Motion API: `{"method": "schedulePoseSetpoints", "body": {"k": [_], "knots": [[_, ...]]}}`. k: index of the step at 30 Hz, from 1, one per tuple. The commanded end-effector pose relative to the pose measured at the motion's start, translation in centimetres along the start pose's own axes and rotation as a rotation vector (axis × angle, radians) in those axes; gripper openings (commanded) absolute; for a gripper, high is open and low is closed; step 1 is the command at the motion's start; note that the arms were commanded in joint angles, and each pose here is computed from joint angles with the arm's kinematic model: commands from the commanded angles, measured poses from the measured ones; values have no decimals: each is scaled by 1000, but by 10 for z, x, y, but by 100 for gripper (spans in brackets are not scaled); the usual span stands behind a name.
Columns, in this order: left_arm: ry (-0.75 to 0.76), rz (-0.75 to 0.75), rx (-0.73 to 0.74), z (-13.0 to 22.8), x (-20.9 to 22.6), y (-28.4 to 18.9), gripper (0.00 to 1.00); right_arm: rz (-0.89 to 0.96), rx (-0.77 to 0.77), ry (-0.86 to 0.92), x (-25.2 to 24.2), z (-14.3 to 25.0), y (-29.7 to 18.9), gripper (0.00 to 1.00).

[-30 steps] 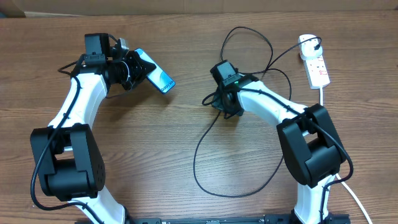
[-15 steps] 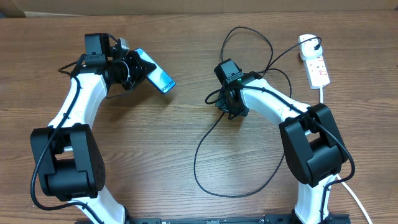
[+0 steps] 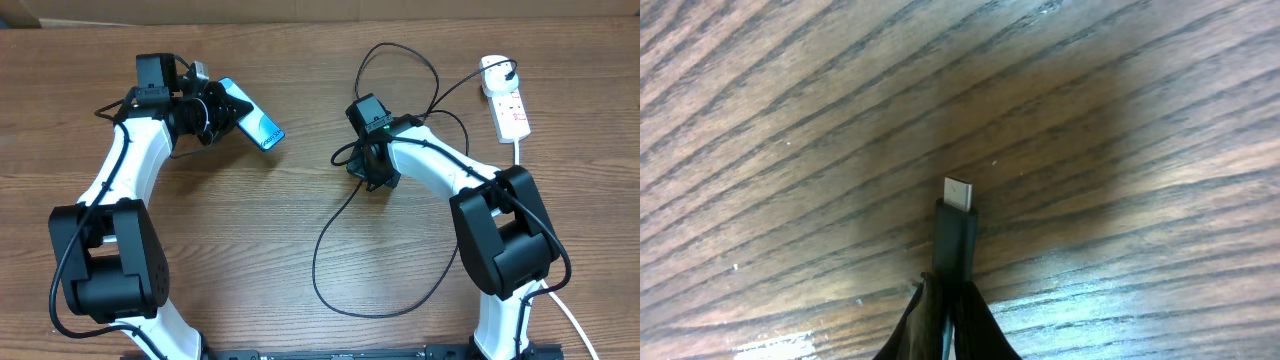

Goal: Plug charger to phone and switch on socket

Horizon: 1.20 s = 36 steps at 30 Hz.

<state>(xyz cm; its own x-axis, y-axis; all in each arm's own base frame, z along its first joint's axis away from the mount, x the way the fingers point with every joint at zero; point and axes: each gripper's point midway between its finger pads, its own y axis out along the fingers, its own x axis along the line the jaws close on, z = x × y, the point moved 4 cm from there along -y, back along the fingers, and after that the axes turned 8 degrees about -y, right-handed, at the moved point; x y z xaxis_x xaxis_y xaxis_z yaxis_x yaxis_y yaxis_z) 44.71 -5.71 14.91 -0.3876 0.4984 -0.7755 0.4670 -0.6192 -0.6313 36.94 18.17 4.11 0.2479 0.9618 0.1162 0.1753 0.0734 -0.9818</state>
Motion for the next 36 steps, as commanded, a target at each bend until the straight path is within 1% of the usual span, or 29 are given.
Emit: {"method": "schedulePoseSetpoints", "body": {"k": [1, 4, 9, 12, 13, 16, 18, 20, 21, 24, 26, 28, 30, 31, 32, 34, 35, 36], "knots": [[55, 58, 17, 5, -18, -8, 4, -78, 25, -18, -3, -11, -8, 4], [55, 63, 21, 5, -19, -8, 4, -188, 49, -44, -3, -18, -24, 4], [64, 92, 40, 7, -23, -8, 4, -488, 119, -153, 5, -21, -61, 4], [76, 134, 62, 9, -30, -9, 4, -627, 153, -192, 9, -19, -78, 4], [80, 158, 74, 10, -34, -10, 4, -715, 177, -230, 12, -15, -88, 4], [92, 227, 104, 12, -45, -12, 4, -878, 234, -324, 16, -2, -105, 4], [93, 274, 124, 13, -54, -14, 4, -940, 264, -385, 15, 9, -111, 4], [57, 317, 150, 14, -62, -17, 4, -1004, 300, -460, 10, 24, -120, 4], [15, 338, 173, 16, -67, -18, 4, -1063, 324, -522, 6, 37, -128, 4], [-9, 382, 235, 24, -76, -20, 4, -1137, 342, -610, -2, 54, -140, 4], [-26, 395, 266, 28, -80, -20, 4, -1144, 355, -632, -8, 60, -144, 4], [-20, 408, 279, 30, -83, -20, 4, -1120, 352, -615, -13, 56, -141, 4], [-18, 404, 269, 29, -83, -19, 4, -1075, 355, -524, -12, 44, -134, 4], [-19, 399, 259, 28, -83, -18, 4, -1008, 347, -454, -10, 32, -124, 8], [-19, 395, 252, 27, -83, -18, 4, -934, 330, -402, -11, 22, -115, 16], [-3, 399, 240, 26, -83, -18, 4, -738, 287, -266, -14, 3, -94, 22], [14, 402, 233, 25, -83, -19, 4, -627, 246, -186, -17, -8, -83, 28], [21, 402, 227, 24, -83, -19, 4, -564, 213, -140, -17, -14, -77, 35]]}}
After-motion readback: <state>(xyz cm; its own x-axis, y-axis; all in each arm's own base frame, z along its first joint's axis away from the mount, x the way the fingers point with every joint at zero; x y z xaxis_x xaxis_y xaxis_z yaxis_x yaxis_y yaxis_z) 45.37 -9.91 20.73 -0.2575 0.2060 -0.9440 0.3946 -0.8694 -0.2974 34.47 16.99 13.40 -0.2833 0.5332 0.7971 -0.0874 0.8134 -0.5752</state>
